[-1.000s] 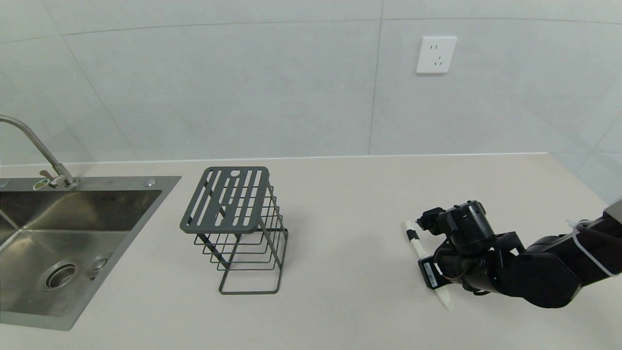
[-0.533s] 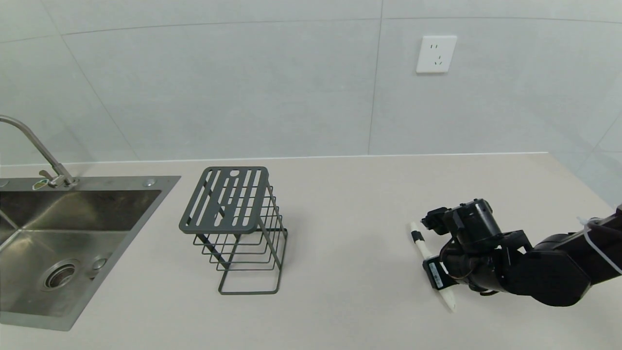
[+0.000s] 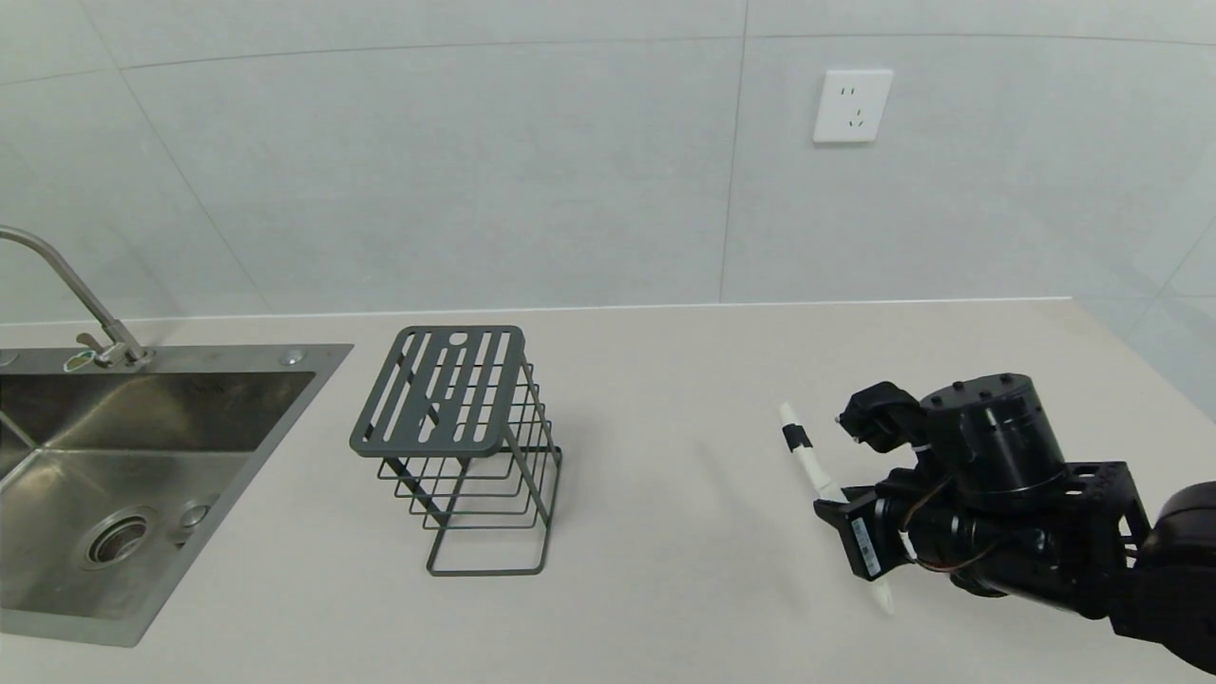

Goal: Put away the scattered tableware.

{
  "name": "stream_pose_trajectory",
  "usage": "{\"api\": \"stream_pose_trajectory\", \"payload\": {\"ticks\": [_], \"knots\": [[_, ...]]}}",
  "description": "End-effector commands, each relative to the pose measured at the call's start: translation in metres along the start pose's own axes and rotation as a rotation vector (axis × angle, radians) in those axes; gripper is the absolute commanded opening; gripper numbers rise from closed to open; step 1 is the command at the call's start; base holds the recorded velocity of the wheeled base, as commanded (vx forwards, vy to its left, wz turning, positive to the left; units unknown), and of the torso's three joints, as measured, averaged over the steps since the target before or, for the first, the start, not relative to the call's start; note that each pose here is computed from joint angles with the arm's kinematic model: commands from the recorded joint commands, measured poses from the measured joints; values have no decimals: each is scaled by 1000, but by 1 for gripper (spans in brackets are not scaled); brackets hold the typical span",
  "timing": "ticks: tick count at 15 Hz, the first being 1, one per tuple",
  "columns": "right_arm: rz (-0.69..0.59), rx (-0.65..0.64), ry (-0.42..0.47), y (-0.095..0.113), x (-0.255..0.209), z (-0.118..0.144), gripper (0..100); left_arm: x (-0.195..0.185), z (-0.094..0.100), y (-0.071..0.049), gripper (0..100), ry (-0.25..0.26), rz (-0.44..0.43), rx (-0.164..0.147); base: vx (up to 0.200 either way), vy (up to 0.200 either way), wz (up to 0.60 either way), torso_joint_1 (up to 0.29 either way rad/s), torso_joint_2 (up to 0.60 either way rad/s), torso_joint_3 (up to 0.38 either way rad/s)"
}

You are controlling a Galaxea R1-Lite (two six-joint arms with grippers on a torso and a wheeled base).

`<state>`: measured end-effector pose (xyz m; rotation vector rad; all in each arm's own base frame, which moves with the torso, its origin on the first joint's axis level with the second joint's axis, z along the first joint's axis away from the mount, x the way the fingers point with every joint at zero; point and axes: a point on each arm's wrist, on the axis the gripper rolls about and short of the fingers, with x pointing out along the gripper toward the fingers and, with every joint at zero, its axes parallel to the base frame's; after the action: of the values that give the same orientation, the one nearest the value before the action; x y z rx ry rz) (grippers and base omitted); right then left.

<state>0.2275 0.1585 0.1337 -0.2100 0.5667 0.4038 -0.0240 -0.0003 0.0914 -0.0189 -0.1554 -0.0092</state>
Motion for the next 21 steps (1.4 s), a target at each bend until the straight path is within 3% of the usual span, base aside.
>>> {"api": "stream_pose_trajectory", "payload": {"ticks": [1,3,5,8,11,13,17,19,21], "knots": [[30,-20,-58,1,-20,6,0,0,2,0,100,-24,-10,-3,0,0,0,0,0,0],[49,-59,-86,-1,-30,7,0,-1,9,-2,100,-62,-83,2,0,0,0,0,0,0],[66,-91,-105,-2,-39,6,0,1,18,-3,100,-40,-124,1,0,0,0,0,0,0],[107,-196,-171,-5,-56,11,0,19,61,-4,100,8,-276,-14,0,0,0,0,0,0],[122,-267,-242,-5,-62,18,0,38,92,-7,100,-9,-395,-22,0,0,0,0,0,0],[159,-343,-315,-4,-64,24,0,64,109,-13,100,-47,-522,-30,0,0,0,0,0,0],[184,-413,-386,-3,-66,30,0,100,116,-28,100,-71,-698,-38,0,0,0,0,0,0],[186,-495,-416,-3,-66,30,0,119,115,-38,100,-108,-840,-34,0,0,0,0,0,0],[179,-590,-445,-9,-64,32,0,132,113,-44,100,-133,-902,-28,0,0,0,0,0,0]]}}
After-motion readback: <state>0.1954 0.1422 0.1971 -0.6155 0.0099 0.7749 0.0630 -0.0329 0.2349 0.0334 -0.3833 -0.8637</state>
